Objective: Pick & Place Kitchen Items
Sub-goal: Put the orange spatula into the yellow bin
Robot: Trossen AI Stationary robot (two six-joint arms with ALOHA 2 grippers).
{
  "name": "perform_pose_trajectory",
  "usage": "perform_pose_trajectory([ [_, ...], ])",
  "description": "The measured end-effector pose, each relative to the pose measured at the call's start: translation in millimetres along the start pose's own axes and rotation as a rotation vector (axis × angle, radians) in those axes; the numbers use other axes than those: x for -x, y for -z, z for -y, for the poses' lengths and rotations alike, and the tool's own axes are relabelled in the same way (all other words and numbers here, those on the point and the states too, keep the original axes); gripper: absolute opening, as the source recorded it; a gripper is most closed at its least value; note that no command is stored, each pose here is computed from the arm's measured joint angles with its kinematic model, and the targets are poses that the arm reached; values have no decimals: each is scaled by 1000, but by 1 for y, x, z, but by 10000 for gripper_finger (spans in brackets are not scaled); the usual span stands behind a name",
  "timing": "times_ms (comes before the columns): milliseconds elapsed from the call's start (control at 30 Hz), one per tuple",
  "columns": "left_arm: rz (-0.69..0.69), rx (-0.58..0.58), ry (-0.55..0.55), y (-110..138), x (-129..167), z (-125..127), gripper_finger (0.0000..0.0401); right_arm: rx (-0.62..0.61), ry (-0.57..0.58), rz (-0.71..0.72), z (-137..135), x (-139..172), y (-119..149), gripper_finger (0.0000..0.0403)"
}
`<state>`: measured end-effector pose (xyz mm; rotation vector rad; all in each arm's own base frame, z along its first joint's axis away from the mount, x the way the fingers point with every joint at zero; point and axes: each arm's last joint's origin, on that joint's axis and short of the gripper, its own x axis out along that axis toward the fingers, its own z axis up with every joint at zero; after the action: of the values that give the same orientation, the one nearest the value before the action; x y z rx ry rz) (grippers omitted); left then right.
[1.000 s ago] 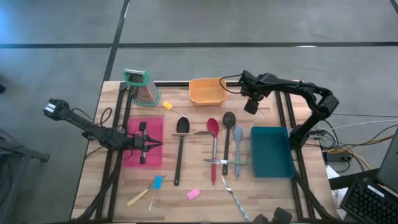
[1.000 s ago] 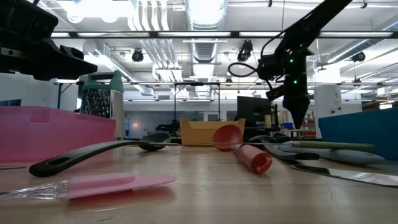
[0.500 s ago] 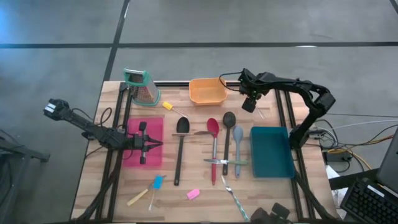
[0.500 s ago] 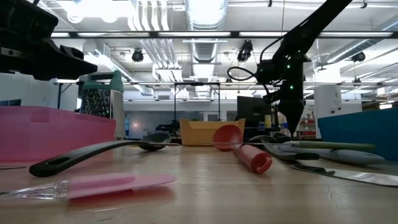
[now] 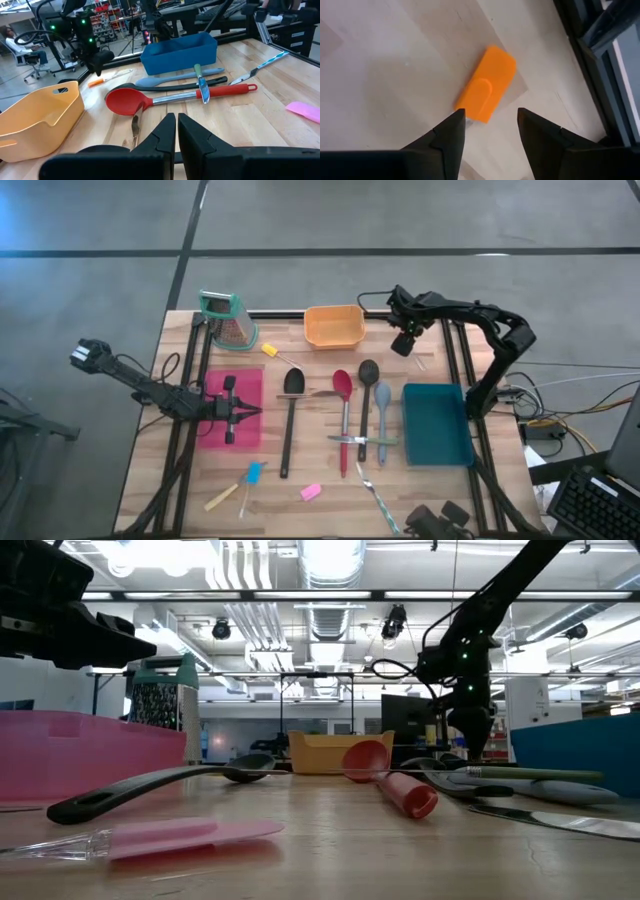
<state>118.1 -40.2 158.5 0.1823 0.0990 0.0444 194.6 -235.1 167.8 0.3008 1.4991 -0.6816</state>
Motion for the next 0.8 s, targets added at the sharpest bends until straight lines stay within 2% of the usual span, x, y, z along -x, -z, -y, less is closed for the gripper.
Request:
perform_pose_trajectory([
  [400,0,0,0,0,0,0,23,1,-2,-39,-2,-26,-7,200],
  [800,-1,0,0,0,0,0,23,9,-6,-46,-2,-30,-7,156],
])
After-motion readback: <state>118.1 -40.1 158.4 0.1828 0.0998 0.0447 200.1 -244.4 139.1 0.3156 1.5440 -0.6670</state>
